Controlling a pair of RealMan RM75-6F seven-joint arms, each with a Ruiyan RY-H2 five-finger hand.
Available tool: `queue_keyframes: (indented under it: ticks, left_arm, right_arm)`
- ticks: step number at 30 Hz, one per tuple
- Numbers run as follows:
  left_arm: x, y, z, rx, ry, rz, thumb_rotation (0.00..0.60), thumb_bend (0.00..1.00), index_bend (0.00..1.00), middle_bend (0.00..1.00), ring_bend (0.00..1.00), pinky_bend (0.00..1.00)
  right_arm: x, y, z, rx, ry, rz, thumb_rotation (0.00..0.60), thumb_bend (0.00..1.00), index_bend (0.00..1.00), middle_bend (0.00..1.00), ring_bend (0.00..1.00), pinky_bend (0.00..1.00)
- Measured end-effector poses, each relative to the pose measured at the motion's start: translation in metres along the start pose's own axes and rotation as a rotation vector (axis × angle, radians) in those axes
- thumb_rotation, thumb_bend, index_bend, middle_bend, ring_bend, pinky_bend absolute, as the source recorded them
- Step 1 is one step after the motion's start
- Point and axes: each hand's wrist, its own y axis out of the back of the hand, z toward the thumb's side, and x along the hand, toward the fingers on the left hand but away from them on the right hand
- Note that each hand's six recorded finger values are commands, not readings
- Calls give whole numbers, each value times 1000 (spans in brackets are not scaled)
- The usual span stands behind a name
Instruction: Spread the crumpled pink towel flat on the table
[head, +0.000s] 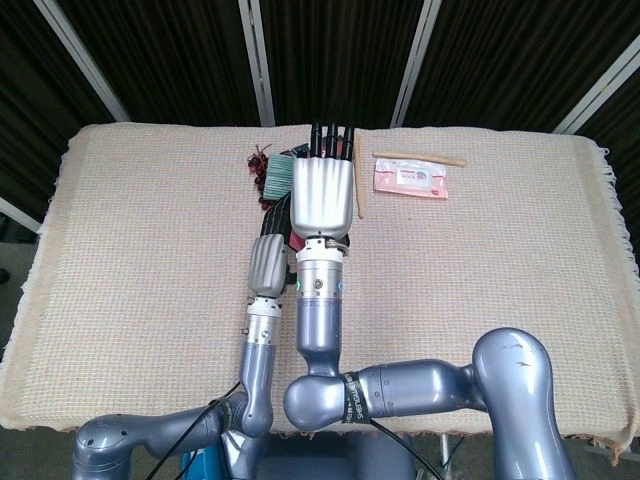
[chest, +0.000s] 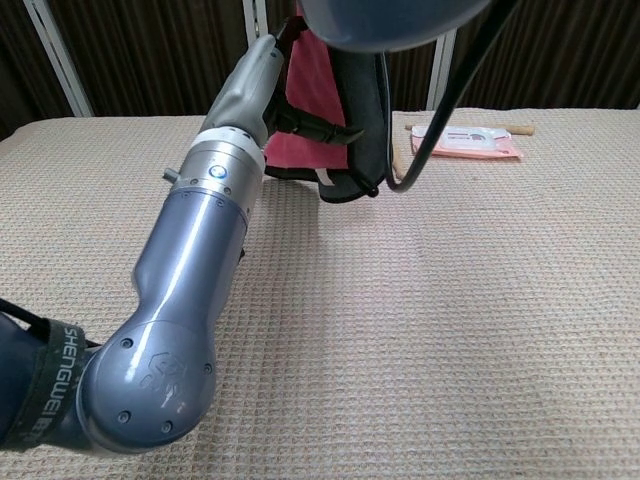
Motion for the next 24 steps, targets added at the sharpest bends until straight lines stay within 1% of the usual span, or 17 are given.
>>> queue_keyframes:
  ticks: [7, 15, 19, 24]
  left_arm:
    - [10, 6, -12, 54, 2, 45, 600, 0, 0, 0, 0, 0]
    - [28, 27, -35, 76, 30, 112, 600, 0, 0, 0, 0, 0]
    - [28, 29, -39, 76, 27, 100, 600, 0, 0, 0, 0, 0]
    - [19, 28, -42, 83, 9, 70, 600, 0, 0, 0, 0, 0]
  right_arm:
    - [4, 5, -1, 2, 10, -9, 600, 549, 565, 138, 0, 0]
    - [7, 8, -6, 5, 13, -11, 600, 549, 565, 138, 0, 0]
    - [7, 6, -7, -2, 8, 1, 600, 549, 565, 138, 0, 0]
    - [6, 4, -8, 0, 1, 5, 600, 549, 565, 138, 0, 0]
